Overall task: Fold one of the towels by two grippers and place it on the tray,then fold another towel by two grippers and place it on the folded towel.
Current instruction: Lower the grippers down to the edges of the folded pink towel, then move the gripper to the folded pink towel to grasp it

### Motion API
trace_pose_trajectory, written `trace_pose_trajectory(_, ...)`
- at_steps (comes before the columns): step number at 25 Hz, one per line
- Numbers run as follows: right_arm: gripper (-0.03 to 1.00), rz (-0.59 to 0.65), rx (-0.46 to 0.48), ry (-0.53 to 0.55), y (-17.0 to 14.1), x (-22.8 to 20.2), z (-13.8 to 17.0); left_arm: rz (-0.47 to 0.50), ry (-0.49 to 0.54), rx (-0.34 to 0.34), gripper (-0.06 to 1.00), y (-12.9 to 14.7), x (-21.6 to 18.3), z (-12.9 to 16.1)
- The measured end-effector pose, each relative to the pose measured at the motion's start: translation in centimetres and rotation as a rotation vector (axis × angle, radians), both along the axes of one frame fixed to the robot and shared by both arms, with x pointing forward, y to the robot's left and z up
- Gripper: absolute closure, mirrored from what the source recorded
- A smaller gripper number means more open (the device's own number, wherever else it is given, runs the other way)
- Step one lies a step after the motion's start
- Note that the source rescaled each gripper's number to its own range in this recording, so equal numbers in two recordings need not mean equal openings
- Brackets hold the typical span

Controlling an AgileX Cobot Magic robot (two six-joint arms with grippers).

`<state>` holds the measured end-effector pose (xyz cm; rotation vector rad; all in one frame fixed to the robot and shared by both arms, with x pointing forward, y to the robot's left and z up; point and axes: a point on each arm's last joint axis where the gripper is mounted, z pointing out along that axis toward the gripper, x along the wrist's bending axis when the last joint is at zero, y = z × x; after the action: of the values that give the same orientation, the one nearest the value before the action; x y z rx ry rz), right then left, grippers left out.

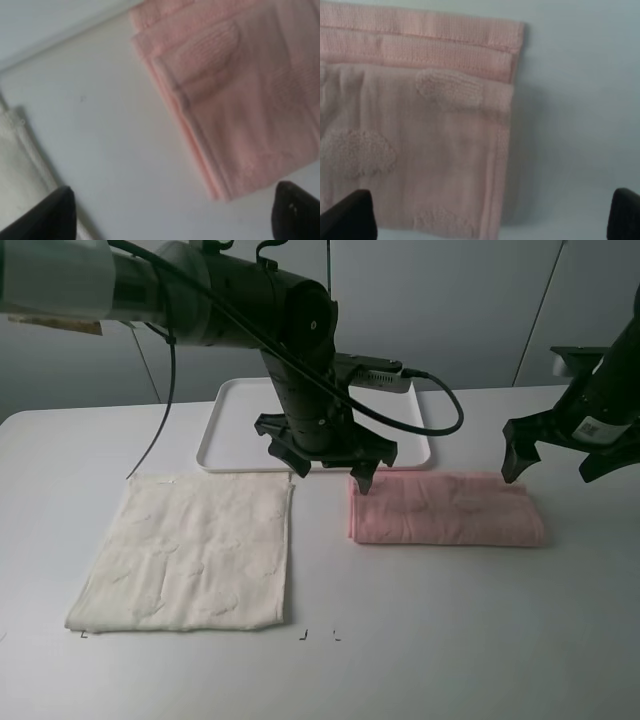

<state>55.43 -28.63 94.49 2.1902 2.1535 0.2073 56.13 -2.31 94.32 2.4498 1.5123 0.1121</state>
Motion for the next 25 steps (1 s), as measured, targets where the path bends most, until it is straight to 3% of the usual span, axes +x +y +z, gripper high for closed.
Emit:
trace_pose_trajectory(3,-0.03,-0.021,0.023,0.030,-0.6,0.1,-0.6,0.033,0.049,0.044,-0.05,-0.4,0.7,-1.9)
trace_pose_trajectory(8,-0.03,-0.016,0.022,0.065,-1.0,0.1,-1.4,0.071,0.071,0.049,-0.05,-1.4,1.7,-3.8)
trace_pose_trajectory(15,-0.03,-0.014,0.022,0.110,-1.0,0.3,-2.9,0.104,0.122,0.110,-0.05,-1.6,2.0,-6.3)
trace_pose_trajectory(25,-0.03,-0.007,0.008,0.132,-1.2,0.8,-4.9,0.120,0.131,0.137,-0.06,-1.6,2.1,-6.7)
